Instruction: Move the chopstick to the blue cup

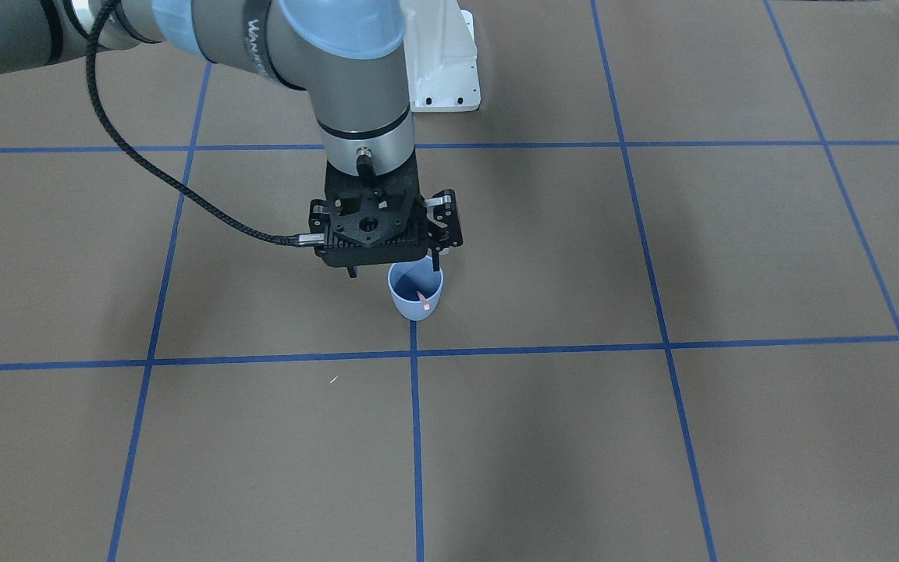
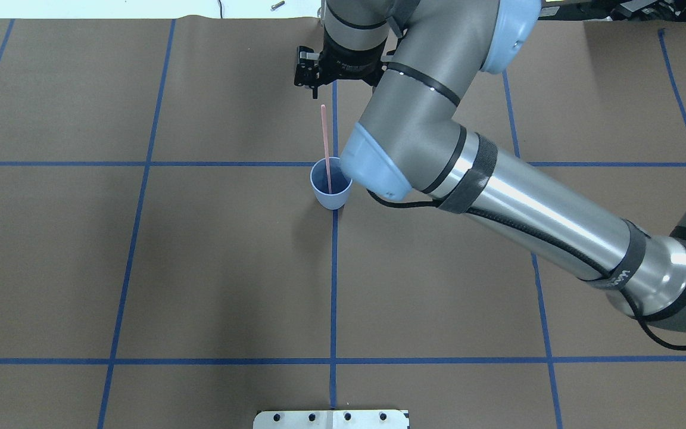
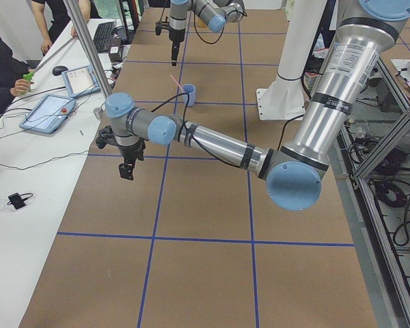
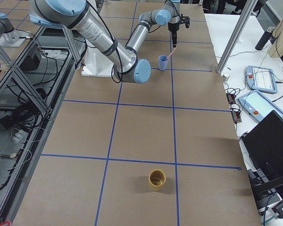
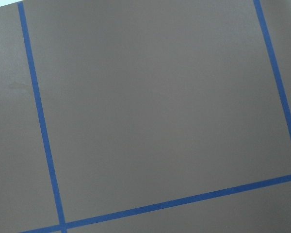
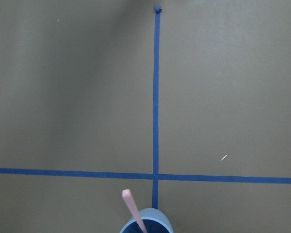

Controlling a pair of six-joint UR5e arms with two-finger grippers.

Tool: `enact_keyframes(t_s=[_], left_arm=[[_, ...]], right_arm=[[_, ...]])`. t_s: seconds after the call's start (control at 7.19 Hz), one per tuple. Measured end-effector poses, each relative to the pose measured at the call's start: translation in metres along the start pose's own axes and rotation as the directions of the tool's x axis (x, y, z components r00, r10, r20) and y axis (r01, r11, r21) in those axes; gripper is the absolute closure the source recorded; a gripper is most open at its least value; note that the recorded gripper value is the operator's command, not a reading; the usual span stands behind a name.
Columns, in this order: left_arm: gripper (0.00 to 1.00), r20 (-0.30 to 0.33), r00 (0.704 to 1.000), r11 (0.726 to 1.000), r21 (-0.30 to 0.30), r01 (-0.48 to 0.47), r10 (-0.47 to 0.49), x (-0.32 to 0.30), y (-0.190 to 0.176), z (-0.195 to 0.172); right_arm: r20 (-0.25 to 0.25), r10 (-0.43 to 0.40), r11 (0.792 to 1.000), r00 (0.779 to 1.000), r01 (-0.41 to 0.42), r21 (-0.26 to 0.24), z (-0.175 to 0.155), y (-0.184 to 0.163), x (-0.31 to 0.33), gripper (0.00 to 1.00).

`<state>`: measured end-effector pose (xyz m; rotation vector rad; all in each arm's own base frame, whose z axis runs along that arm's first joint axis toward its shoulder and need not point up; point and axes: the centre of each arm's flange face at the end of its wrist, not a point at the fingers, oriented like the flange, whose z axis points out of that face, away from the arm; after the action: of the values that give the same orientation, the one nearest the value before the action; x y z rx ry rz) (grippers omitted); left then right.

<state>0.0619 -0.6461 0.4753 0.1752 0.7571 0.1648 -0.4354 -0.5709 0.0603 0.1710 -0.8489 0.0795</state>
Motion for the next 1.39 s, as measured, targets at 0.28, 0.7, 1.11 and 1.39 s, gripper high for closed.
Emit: enact_keyframes(t_s=[0.28, 0.7, 1.11, 1.39], left_arm=[[0.01, -0.02, 1.0, 1.0, -0.004, -0.013, 0.012, -0.009, 0.005, 0.0], [0.01, -0.037, 0.997, 0.996, -0.038, -0.076, 0.074, -0.043, 0.037, 0.017], [0.01, -0.022, 0.999, 0.999, -0.018, -0.041, 0.041, -0.084, 0.055, 0.002], [0.01, -0.014, 1.0, 1.0, 0.003, -0.01, 0.011, -0.104, 0.062, -0.013]], right_arm=[[0.026, 0.015, 1.0, 1.0, -0.015, -0.007, -0.029, -0.031, 0.095, 0.0], [-0.018, -0.008, 1.0, 1.0, 0.008, -0.002, -0.046, -0.032, 0.267, 0.0], [-0.117, -0.067, 0.995, 0.991, 0.058, -0.08, -0.041, 0.007, 0.454, 0.0], [-0.165, -0.174, 0.976, 0.971, 0.147, -0.161, -0.043, 0.031, 0.597, 0.0]])
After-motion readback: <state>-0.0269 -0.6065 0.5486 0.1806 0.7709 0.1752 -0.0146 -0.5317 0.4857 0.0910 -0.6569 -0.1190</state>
